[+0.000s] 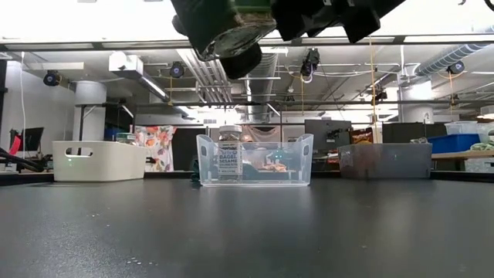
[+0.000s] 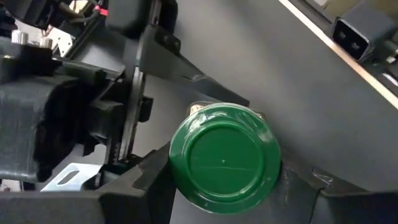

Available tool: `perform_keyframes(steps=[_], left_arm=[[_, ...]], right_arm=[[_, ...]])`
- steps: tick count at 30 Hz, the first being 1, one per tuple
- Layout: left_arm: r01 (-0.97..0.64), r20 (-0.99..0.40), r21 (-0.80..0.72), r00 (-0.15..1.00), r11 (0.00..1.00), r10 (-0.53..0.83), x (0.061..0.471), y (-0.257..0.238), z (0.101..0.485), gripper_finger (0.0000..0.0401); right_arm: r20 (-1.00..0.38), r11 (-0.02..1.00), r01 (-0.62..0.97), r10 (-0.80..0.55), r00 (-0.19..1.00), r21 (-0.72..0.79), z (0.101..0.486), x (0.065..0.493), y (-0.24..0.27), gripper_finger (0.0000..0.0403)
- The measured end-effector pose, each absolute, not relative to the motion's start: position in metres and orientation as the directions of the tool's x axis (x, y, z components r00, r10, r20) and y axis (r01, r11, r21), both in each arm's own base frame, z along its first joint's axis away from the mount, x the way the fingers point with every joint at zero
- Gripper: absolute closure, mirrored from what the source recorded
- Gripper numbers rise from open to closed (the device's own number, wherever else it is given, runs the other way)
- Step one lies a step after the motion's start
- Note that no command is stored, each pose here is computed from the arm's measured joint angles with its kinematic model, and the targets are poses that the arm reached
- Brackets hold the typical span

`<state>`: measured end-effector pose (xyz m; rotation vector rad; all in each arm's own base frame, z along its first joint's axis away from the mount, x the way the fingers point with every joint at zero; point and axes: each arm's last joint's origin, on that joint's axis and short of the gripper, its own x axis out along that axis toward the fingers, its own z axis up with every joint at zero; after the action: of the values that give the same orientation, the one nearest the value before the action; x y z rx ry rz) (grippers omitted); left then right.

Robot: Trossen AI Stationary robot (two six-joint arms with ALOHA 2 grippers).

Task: Sort spices by type
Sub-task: Put the green spice bottle into the white bin

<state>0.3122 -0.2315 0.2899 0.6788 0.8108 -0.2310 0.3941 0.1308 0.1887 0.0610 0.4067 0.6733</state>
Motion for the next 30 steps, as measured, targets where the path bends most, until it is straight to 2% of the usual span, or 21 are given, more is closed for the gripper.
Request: perform_keyframes(steps=[3, 8, 12, 16, 23, 26, 30], left_arm=[[0.429, -0.724, 0.488, 0.686, 0.76, 0.077, 0.313, -0.23, 0.29, 0.0216], [0.384, -0.703, 0.525, 0.699, 0.759, 0.131, 0.317, -0.224, 0.291, 0.0169], [0.378, -0.704, 0.526, 0.697, 0.762, 0.14, 0.319, -0.221, 0.291, 0.014], [0.357, -0.711, 0.545, 0.677, 0.759, 0.191, 0.315, -0.216, 0.291, 0.013], [0.189, -0.72, 0.51, 0.627, 0.839, 0.297, 0.291, -0.196, 0.308, 0.0128], [0.092, -0.667, 0.509, 0.671, 0.856, 0.324, 0.279, -0.194, 0.313, 0.0127], [-0.006, -0.564, 0.509, 0.753, 0.861, 0.339, 0.268, -0.199, 0.304, 0.0127]], right_arm=[[-0.351, 0.779, -0.607, 0.619, 0.702, 0.158, 0.189, 0.395, 0.131, 0.0143], [-0.357, 0.776, -0.615, 0.618, 0.7, 0.138, 0.189, 0.395, 0.131, 0.0209], [-0.373, 0.779, -0.614, 0.611, 0.698, 0.129, 0.19, 0.393, 0.131, 0.0211], [-0.424, 0.794, -0.596, 0.585, 0.691, 0.124, 0.193, 0.389, 0.127, 0.0211], [-0.51, 0.892, -0.452, 0.402, 0.76, 0.029, 0.197, 0.371, 0.116, 0.0211], [-0.464, 0.93, -0.367, 0.313, 0.829, -0.03, 0.197, 0.359, 0.11, 0.0211], [-0.265, 0.955, -0.291, 0.264, 0.927, -0.065, 0.193, 0.346, 0.103, 0.0211]])
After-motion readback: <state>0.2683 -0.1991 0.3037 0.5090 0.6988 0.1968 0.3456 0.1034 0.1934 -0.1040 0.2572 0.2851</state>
